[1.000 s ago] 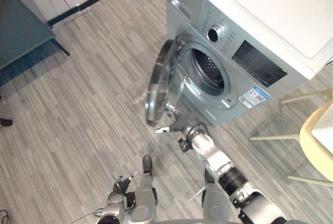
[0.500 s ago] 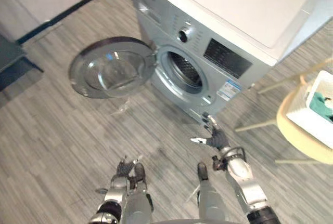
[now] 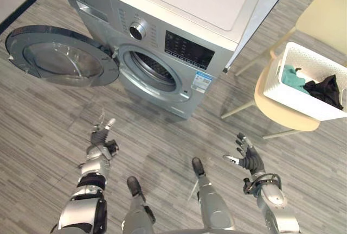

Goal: Pick up the laundry basket with both hands and put the clothes into the washing machine.

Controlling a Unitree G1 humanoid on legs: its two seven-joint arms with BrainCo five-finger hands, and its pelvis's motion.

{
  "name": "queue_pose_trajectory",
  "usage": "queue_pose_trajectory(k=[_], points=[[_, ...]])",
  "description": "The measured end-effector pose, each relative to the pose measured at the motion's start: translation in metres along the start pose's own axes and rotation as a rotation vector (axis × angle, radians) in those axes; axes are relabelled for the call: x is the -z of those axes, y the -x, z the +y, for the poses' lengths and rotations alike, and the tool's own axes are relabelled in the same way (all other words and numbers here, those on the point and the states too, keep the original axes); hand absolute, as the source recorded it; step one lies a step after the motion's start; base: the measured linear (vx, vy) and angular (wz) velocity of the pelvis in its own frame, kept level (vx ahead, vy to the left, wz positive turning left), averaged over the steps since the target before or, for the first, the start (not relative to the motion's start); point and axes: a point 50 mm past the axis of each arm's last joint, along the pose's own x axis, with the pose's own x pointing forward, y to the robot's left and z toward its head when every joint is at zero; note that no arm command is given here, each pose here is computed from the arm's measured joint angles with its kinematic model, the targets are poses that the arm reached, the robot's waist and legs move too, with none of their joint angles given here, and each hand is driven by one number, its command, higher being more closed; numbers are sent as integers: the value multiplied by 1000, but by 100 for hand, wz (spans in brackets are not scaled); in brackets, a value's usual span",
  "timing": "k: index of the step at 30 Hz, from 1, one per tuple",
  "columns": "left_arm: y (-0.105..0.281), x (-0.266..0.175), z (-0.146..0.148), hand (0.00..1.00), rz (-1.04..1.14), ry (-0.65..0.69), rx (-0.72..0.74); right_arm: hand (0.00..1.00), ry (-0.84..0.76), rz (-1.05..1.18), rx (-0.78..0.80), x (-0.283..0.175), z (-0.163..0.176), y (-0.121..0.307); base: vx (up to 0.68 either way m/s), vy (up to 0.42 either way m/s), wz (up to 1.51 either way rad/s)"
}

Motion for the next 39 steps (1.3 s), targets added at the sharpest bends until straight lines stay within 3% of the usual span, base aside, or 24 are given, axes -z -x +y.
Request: queue_pose_trajectory(k=[2, 7, 20, 24, 27, 31, 35, 39], points=[[-5, -15, 19, 0, -35, 15, -67, 0, -18, 4, -6, 2, 4, 1, 17, -10, -11], [-8, -27, 31, 0, -55, 68, -121, 0, -39, 19, -16, 6, 10, 4, 4, -1, -1], [-8, -21, 39, 0, -26, 77, -161, 0, -53, 25, -12, 9, 12, 5, 2, -3, 1], [6, -1, 23, 0, -57, 54, -79, 0, -51, 80, -2, 22, 11, 3, 11, -7, 7], [30, 48, 18, 0, 3, -31, 8, 0, -37, 214, 48, 52, 4, 6, 43, -18, 40], [78, 146, 38, 0, 297, -86, 14, 0, 35, 476, 151, 103, -21, 26, 61, -21, 41], [144, 228, 73, 0, 655, -90, -134, 0, -33, 753, 312, 146, -38, 53, 29, -23, 45], [179, 256, 86, 0, 806, 1, -241, 0, -142, 858, 454, 162, -39, 74, -45, -15, 29]])
